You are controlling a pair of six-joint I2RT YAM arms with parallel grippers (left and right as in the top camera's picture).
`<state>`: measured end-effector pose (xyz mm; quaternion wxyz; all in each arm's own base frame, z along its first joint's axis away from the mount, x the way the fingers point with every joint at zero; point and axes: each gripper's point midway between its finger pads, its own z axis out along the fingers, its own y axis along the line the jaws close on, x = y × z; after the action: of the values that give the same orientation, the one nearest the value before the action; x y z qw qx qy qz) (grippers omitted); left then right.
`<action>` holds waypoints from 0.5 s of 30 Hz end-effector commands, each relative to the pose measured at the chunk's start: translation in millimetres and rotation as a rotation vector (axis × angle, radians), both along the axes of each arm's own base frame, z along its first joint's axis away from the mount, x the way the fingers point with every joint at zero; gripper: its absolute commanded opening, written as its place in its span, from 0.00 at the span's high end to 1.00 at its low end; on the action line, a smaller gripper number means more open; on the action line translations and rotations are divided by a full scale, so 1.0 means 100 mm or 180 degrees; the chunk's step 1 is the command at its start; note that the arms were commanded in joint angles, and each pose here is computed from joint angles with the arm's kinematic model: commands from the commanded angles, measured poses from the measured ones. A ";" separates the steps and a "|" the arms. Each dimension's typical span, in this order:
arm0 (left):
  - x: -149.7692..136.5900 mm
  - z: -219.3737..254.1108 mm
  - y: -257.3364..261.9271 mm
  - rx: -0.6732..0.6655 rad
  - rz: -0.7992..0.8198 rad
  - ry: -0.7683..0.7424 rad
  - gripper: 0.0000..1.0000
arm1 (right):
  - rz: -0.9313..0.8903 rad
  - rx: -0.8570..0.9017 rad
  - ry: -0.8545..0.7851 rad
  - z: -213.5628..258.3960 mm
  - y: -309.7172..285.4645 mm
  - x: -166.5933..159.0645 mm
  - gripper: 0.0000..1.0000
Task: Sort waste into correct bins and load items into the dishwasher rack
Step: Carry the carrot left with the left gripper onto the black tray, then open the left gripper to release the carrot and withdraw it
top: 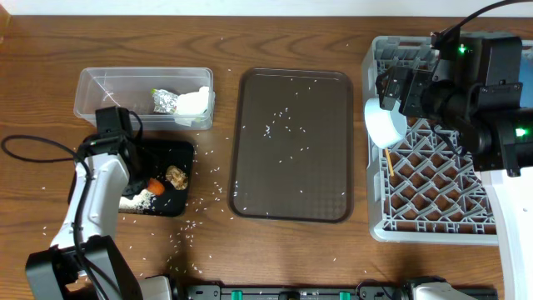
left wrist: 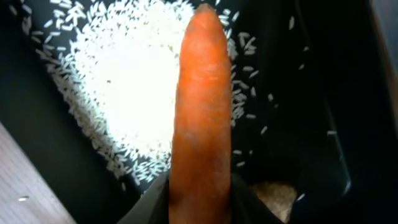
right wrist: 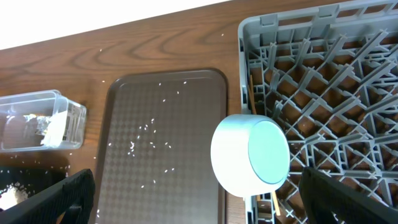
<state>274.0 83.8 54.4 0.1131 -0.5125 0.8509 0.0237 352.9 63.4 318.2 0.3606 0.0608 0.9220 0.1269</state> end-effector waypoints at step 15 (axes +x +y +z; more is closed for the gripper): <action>0.43 1.28 -0.50 -0.0254 -0.1842 -0.1050 0.31 | 0.0083 -0.0003 -0.0400 0.33 -0.01 -0.09 0.01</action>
<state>299.4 52.4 122.7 0.1539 -0.3710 0.9128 -0.0745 355.2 63.9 329.0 0.3823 0.0580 0.9128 0.1312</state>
